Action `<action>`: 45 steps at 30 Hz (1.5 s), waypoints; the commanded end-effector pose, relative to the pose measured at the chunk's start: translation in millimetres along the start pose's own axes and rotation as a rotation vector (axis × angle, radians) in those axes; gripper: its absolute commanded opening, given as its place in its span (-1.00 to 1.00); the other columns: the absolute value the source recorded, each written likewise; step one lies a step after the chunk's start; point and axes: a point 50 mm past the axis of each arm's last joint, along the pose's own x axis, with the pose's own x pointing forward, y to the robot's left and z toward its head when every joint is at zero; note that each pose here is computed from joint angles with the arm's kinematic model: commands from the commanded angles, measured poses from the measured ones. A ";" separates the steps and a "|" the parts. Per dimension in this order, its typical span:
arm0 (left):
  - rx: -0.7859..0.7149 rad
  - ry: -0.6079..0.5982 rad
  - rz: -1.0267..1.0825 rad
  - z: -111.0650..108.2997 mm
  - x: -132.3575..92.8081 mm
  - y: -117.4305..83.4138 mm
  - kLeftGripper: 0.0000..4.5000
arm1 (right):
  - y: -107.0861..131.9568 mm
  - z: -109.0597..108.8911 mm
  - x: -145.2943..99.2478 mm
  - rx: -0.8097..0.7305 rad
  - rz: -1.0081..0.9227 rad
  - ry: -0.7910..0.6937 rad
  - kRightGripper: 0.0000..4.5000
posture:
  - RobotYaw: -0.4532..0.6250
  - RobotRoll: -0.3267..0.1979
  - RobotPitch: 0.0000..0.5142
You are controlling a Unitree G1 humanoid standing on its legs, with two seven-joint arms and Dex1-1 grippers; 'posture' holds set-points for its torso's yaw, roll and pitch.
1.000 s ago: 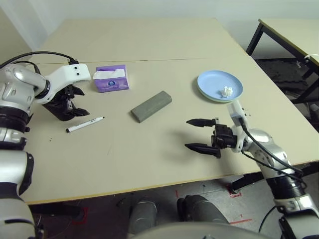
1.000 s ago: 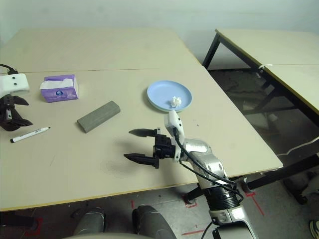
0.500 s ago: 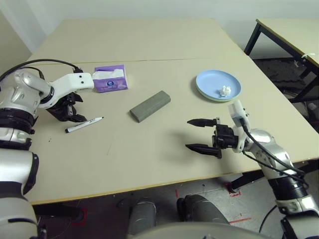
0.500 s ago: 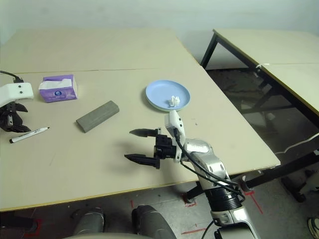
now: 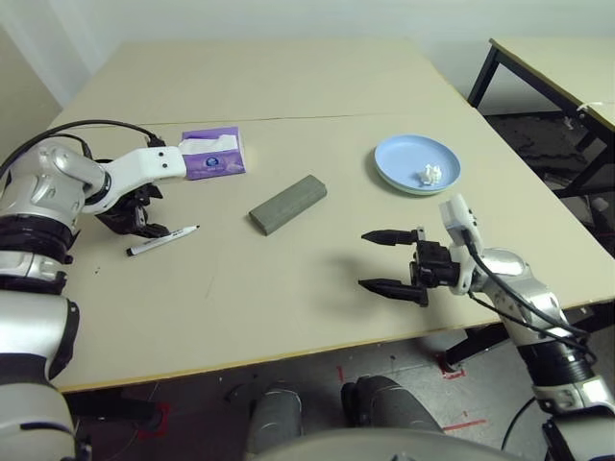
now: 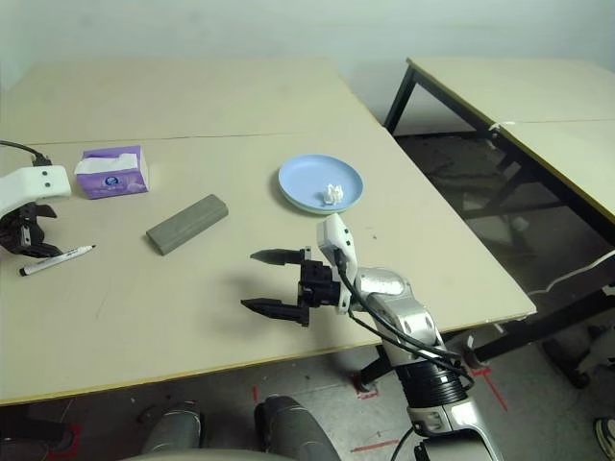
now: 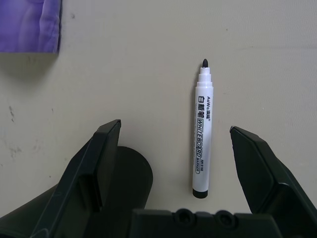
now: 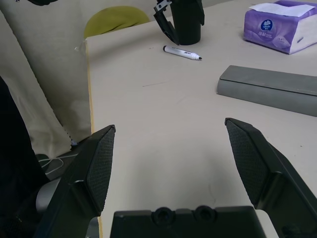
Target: Organize and tidy the items on the table.
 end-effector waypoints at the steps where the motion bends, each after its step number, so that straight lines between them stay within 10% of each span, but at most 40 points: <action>1: -0.004 0.012 -0.024 -2.9 5.8 -4.1 0.99 | 3.5 -2.8 2.2 -0.004 0.019 0.015 1.00 | -0.23 0.25 -0.72; 45: 0.014 -0.049 0.112 1.3 5.0 6.3 0.99 | 14.0 -17.3 -9.5 0.024 0.037 0.078 1.00 | -0.22 0.25 -0.77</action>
